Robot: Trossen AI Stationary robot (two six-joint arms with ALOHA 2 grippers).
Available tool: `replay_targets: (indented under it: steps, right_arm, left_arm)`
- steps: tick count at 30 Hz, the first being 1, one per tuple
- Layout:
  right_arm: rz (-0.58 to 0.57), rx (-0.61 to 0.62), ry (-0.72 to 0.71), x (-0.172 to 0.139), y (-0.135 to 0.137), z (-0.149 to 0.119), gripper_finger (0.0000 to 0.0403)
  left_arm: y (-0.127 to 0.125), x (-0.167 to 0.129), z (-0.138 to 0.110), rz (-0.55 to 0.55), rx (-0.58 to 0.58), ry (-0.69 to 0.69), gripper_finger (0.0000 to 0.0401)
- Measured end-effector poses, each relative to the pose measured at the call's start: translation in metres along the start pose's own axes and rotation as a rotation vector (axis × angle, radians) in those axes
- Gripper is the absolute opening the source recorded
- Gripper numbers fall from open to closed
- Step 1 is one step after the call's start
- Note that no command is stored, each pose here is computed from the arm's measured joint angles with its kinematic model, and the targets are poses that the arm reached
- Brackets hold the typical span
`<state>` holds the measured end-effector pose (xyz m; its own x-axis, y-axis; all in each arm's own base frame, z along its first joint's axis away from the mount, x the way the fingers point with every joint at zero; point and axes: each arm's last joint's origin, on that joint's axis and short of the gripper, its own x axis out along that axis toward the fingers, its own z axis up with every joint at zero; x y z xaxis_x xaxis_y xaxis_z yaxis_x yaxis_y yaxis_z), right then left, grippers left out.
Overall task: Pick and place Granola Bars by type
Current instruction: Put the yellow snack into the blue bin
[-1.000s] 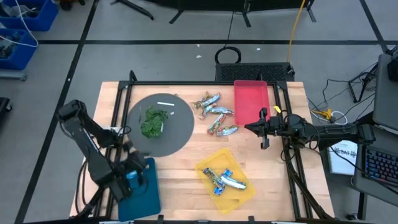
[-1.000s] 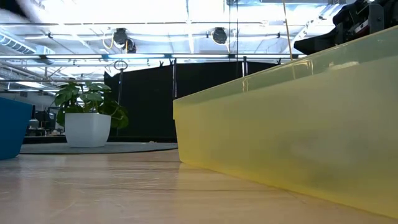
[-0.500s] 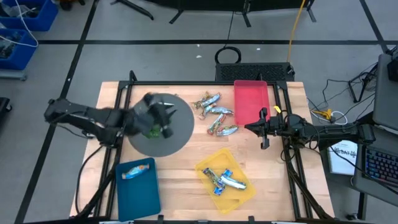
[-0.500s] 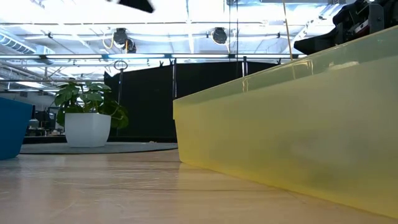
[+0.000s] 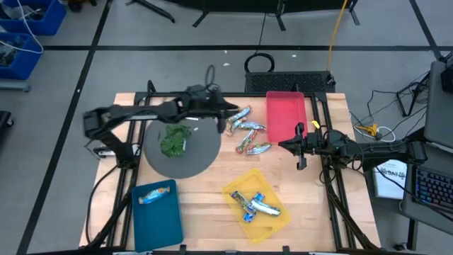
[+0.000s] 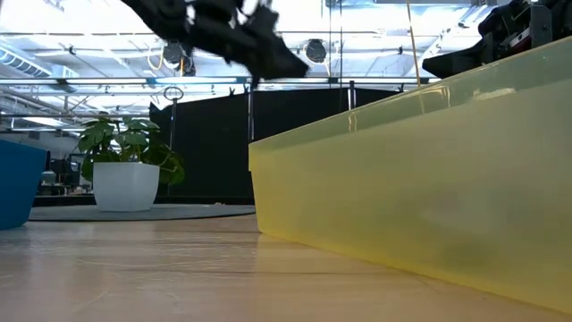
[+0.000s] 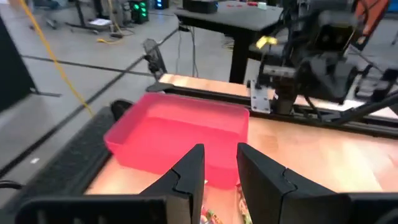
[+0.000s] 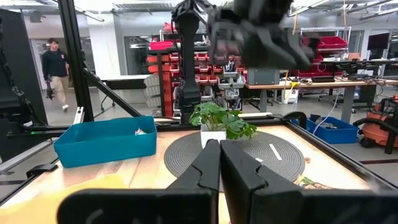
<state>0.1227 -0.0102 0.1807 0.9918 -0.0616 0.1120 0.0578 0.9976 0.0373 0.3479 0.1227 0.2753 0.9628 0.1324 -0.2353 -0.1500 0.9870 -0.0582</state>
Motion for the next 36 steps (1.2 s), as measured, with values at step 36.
replay_targets:
  steps: [36]
  right_arm:
    - [0.000,0.000,-0.001,0.000,0.000,0.000,0.0004]
  left_arm:
    - [0.008,0.044,-0.106,0.156,-0.391,0.489,0.0102]
